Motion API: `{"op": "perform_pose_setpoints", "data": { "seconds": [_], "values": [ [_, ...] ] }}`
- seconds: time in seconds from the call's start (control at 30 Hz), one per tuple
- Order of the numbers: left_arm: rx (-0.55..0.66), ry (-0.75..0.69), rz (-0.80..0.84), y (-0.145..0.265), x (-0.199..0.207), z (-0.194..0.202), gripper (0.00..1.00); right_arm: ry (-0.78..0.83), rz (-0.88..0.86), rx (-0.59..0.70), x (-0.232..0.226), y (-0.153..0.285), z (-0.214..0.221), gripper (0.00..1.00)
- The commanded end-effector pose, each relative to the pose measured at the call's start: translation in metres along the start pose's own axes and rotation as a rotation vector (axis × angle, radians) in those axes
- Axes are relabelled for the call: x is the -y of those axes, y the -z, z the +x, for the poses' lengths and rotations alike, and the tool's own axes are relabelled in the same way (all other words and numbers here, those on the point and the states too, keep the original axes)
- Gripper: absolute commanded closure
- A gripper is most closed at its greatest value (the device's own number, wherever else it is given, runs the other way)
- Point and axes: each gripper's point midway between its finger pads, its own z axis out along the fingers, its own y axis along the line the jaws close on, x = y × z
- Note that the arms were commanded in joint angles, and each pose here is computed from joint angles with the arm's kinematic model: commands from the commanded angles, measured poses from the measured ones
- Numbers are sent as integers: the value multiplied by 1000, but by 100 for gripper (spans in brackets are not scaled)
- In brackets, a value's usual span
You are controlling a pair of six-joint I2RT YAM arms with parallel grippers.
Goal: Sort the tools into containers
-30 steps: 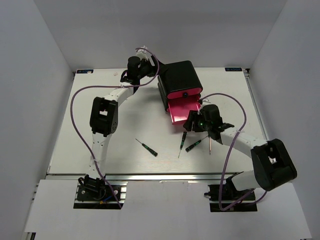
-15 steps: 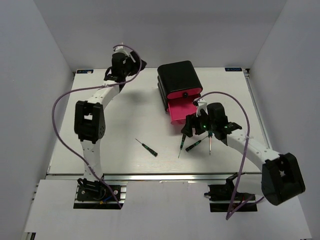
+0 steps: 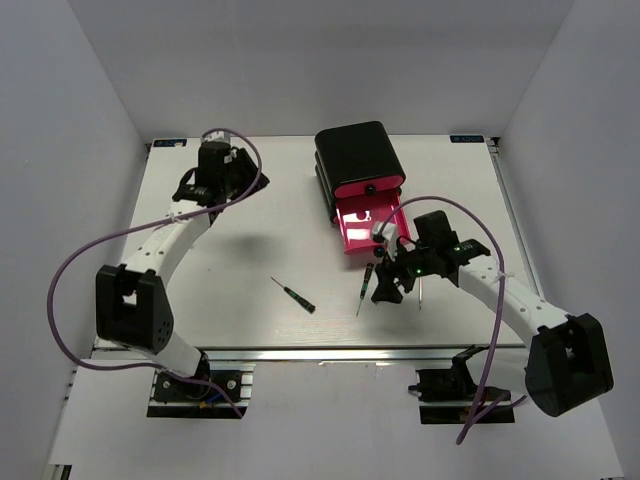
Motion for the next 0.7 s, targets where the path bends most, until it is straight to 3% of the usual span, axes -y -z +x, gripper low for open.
{"op": "perform_pose_setpoints", "data": {
  "seconds": [0.0,0.13,0.23,0.53,0.67],
  "values": [
    [-78,39,-40,49,-8,22,34,304,-166,-25,-21,10,5,32],
    [-273,270,-227,76,-42,85,32,759,-187,-137,-1,7,45,38],
    [-368,376,-315,92,-53,119,31,913,-162,-178,21,-1,48,37],
    [-395,458,-388,105,-51,151,18,935,-254,-253,59,-29,38,32],
    [-405,490,-373,107,-40,161,17,939,-321,-295,68,-36,39,38]
  ]
}}
